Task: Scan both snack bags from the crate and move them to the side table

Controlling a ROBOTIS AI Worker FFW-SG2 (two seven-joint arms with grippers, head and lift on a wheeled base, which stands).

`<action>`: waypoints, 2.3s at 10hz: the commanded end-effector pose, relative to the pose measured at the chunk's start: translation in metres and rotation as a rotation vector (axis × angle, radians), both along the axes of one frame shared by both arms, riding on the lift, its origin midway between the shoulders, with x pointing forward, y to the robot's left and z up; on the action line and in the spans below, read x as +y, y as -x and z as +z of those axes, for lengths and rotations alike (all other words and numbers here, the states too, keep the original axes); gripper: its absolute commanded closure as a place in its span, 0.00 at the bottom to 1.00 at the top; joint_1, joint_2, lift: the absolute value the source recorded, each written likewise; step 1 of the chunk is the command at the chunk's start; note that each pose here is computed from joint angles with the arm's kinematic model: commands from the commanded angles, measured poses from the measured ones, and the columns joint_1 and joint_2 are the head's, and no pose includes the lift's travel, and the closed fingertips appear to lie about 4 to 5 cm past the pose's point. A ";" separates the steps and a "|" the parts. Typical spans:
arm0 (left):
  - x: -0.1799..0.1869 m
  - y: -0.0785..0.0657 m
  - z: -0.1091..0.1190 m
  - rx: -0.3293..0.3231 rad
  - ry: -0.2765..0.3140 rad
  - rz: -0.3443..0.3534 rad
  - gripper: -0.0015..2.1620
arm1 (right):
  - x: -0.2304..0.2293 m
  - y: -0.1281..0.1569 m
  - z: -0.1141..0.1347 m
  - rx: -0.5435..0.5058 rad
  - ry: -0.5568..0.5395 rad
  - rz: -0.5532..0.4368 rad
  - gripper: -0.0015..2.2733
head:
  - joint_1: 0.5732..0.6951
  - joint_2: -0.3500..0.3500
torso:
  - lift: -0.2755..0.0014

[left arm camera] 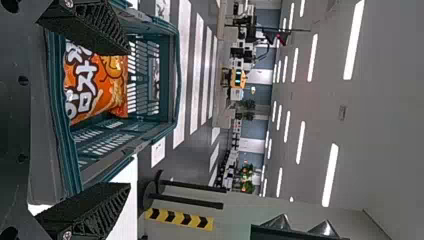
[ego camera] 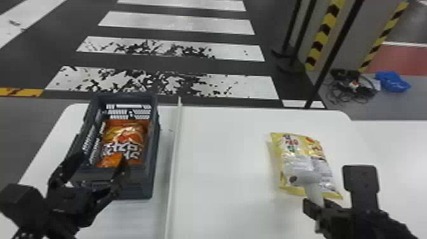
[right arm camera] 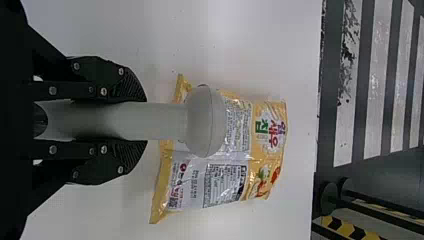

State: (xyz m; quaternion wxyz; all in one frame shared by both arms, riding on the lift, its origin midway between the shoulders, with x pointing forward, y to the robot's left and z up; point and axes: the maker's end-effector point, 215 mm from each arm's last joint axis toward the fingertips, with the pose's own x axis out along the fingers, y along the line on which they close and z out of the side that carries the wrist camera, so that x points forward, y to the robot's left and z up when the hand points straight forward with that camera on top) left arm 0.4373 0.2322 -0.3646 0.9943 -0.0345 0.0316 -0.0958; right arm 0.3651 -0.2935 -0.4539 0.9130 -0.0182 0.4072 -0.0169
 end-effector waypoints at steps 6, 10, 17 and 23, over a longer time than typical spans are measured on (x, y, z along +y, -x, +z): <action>0.000 0.001 -0.001 0.003 0.000 0.001 0.03 | -0.017 -0.013 0.016 -0.068 0.011 -0.017 0.99 | 1.00 0.37 | 0.64; -0.001 0.001 -0.002 0.004 0.000 -0.004 0.03 | -0.110 -0.034 0.039 -0.198 0.052 -0.126 0.99 | 1.00 0.27 | 0.64; -0.001 0.002 -0.005 0.011 0.000 -0.003 0.03 | -0.211 -0.071 -0.006 -0.262 0.081 -0.174 0.99 | 1.00 0.04 | 0.64; -0.001 -0.001 -0.006 0.012 -0.001 -0.010 0.03 | -0.221 -0.088 -0.054 -0.260 0.051 -0.159 0.99 | 1.00 0.02 | 0.64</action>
